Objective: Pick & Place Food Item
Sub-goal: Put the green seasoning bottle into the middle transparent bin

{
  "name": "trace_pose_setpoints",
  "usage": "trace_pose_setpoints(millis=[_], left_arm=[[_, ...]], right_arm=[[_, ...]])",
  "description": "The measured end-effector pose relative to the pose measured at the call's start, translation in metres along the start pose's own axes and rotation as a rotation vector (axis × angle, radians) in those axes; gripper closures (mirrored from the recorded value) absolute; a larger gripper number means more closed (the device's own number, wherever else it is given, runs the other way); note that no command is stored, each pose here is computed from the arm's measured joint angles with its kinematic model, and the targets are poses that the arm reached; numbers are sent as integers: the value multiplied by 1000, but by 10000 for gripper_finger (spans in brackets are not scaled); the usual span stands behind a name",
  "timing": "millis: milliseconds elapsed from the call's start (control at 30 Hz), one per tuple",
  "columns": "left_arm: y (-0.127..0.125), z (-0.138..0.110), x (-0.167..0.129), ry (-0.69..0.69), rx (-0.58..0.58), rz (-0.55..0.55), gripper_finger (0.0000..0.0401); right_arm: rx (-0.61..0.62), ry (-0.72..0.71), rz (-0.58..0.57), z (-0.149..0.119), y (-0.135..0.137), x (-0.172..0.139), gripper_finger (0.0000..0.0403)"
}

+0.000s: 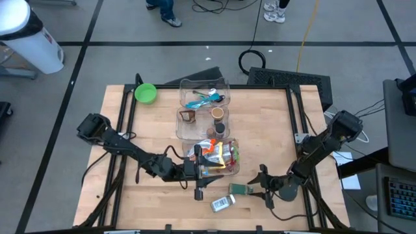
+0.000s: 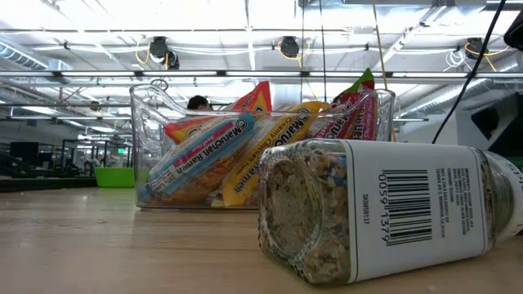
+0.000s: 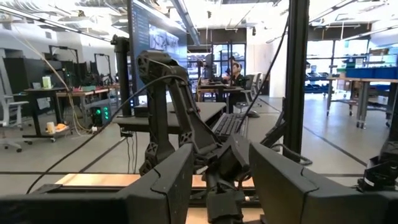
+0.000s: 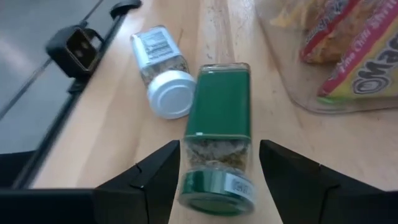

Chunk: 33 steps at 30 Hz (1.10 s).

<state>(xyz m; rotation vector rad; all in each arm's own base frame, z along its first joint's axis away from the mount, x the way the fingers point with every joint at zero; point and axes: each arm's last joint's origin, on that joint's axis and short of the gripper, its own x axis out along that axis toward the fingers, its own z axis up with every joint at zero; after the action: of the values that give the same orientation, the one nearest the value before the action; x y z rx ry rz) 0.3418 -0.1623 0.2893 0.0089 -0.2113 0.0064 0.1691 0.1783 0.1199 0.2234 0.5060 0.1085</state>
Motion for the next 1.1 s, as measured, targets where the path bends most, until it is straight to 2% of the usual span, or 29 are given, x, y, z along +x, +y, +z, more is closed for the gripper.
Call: trace_pose_setpoints(millis=[633, 1100], left_arm=[[0, -1, 0, 10, 5, -2, 235], [0, -1, 0, 11, 6, -2, 235]], right_arm=[[38, -20, -29, -28, 1, 22, 190], [-21, 9, -57, -33, -2, 23, 190]])
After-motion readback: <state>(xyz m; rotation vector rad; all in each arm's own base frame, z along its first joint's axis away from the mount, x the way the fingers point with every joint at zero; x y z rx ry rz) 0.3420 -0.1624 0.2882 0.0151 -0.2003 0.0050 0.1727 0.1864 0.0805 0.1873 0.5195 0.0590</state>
